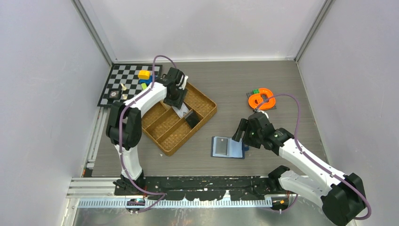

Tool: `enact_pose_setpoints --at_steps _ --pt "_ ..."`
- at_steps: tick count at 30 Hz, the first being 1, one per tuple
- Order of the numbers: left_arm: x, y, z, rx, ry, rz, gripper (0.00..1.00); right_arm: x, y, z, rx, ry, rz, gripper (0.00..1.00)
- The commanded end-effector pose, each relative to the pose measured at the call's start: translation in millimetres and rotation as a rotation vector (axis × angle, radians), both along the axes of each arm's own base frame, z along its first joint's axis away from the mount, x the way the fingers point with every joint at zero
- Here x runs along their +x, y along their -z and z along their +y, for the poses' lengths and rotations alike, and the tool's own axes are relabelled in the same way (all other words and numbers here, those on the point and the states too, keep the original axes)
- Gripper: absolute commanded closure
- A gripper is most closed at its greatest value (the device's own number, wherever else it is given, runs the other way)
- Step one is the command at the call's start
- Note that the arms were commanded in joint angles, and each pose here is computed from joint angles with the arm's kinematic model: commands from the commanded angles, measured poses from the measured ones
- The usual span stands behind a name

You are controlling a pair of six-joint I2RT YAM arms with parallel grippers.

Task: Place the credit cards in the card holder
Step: Pick up the credit card from the storage box.

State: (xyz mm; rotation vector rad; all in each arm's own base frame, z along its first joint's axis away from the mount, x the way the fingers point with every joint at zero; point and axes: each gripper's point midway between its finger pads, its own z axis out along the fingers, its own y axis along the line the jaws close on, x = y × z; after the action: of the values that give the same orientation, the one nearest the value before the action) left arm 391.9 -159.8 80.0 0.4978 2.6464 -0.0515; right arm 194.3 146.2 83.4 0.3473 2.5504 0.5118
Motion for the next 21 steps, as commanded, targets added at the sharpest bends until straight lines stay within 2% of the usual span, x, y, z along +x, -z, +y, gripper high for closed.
enact_pose_setpoints --at_steps 1,6,15,19,21 --pt "6.3 -29.5 3.9 -0.018 -0.001 -0.069 0.56 5.8 -7.5 2.7 0.028 0.01 -0.037 0.25" --pt "2.4 -34.2 4.4 -0.026 -0.002 -0.072 0.63 6.0 -8.9 2.9 0.031 0.01 -0.041 0.26" --pt "-14.8 -51.0 4.2 -0.062 0.013 -0.065 0.85 6.7 -17.6 -2.2 0.007 0.015 -0.056 0.26" --pt "-35.6 -57.6 -8.2 -0.144 0.058 -0.005 0.98 6.2 -20.6 -1.2 0.009 0.007 -0.054 0.26" --pt "-48.3 -64.6 -16.0 -0.2 0.082 0.025 1.0 6.0 -26.3 0.9 0.013 -0.014 -0.056 0.26"
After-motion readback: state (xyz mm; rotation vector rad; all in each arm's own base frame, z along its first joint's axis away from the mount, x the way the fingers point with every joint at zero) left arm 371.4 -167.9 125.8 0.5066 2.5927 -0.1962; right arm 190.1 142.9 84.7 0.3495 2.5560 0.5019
